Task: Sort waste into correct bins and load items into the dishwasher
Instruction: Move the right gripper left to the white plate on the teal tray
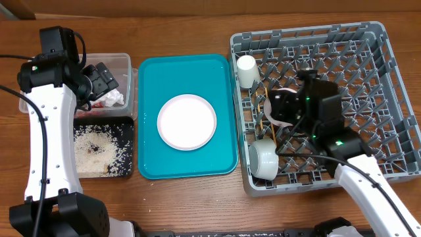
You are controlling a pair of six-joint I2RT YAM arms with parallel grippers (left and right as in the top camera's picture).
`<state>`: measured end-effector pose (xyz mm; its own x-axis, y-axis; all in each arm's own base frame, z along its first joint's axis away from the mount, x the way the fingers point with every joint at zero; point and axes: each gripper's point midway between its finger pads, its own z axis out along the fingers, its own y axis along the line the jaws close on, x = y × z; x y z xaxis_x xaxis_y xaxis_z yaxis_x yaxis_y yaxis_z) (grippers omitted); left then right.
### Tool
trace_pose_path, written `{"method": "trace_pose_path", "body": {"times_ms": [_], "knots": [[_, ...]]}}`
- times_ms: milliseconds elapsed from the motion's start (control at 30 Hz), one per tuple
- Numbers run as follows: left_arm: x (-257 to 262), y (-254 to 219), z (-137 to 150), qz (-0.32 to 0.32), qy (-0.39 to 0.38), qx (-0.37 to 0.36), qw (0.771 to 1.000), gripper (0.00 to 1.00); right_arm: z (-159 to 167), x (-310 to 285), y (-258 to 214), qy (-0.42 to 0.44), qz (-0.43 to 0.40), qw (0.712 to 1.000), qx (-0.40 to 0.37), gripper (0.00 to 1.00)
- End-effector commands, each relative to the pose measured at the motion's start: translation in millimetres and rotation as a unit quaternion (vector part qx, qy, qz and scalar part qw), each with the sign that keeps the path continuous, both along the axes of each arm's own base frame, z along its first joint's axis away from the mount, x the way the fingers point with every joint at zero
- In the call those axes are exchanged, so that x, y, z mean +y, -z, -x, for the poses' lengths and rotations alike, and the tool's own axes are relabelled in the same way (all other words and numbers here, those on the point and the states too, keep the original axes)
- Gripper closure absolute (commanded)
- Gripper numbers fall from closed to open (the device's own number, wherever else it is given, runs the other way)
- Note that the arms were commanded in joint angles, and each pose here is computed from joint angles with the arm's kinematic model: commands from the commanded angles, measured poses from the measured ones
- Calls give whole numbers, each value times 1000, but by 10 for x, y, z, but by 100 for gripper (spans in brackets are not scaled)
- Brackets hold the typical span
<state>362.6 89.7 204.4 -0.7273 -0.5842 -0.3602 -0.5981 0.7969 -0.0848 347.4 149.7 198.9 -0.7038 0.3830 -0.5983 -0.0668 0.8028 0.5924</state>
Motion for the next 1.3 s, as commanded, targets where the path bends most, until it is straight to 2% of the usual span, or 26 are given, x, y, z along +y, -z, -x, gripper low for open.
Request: {"method": "trace_pose_path", "body": {"times_ms": [0, 200, 433, 667, 1000, 1267], "knots": [[-1, -67, -44, 1, -5, -11, 1000, 0, 128, 492, -354, -67, -48, 996, -38, 88], [-1, -67, -44, 1, -5, -11, 1000, 0, 302, 963, -495, -104, -39, 990, -86, 88], [0, -67, -44, 1, -5, -11, 1000, 0, 507, 1429, -420, -159, 0, 980, -117, 87], [-1, -67, -44, 1, -5, -11, 1000, 0, 483, 1606, -276, -181, 28, 978, -98, 87], [-1, -67, -44, 1, -5, -11, 1000, 0, 390, 1726, 260, -201, 78, 974, -61, 87], [-1, -67, -44, 1, -5, -11, 1000, 0, 352, 1763, 483, -206, 94, 973, -47, 87]]}}
